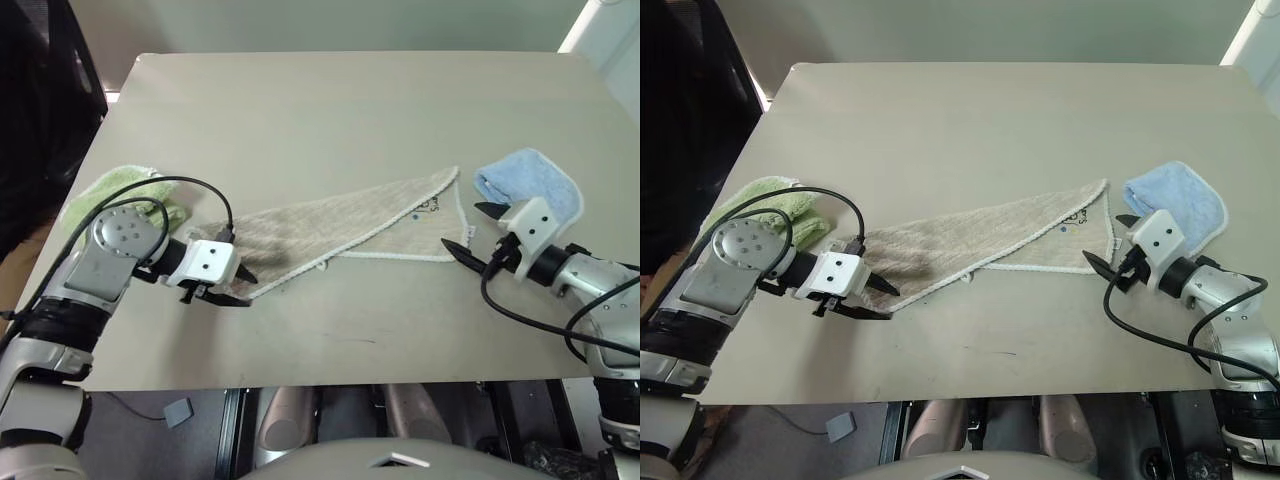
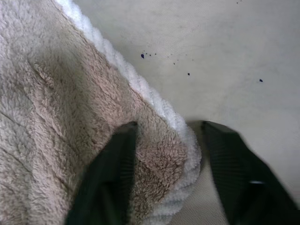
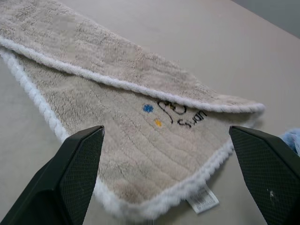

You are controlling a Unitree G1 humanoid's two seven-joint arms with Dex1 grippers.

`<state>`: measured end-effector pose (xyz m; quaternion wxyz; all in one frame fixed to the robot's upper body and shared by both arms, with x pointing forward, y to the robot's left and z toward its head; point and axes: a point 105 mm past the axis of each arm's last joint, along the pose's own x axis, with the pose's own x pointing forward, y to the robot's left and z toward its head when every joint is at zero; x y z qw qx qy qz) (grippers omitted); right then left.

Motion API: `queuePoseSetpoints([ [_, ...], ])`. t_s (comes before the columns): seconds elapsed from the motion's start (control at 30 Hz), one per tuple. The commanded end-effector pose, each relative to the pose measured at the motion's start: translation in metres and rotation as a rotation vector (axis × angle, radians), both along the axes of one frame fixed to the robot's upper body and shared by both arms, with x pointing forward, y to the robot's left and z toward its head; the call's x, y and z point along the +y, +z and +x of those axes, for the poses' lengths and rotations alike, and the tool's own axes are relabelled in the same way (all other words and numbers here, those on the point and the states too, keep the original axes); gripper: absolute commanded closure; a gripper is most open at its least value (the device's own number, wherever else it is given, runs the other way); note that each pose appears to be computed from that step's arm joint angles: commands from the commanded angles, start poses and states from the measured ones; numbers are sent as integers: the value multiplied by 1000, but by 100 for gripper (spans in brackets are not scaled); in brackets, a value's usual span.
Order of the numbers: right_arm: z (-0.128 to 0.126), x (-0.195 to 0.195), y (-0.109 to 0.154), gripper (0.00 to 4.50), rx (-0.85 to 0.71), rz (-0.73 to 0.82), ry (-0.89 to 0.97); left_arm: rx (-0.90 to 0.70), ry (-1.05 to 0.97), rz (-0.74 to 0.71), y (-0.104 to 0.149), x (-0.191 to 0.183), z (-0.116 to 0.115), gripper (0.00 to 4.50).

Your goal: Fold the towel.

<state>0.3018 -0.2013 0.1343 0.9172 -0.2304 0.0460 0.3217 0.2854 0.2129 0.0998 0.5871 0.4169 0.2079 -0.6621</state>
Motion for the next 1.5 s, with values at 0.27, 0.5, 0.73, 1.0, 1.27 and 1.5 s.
queuePoseSetpoints([
  [0.27, 10, -3, 30, 0, -116, -48, 4, 12, 33, -7, 6, 10, -2, 449],
  [0.5, 24, -3, 41, 0, -179, -139, 20, -22, 151, -70, 25, 21, 1, 449],
  [0.73, 64, -15, 37, 0, -298, -394, 37, -58, 200, -119, 41, 19, -5, 449],
  [1.0, 98, -12, 26, 0, -392, -617, 119, -65, 228, -123, 37, 19, -9, 449],
  [1.27, 115, 3, 24, 0, -502, -790, 198, -62, 239, -130, 35, 17, -13, 449],
  [1.5, 117, 14, 20, 18, -592, -879, 260, -61, 249, -136, 33, 17, -15, 450],
])
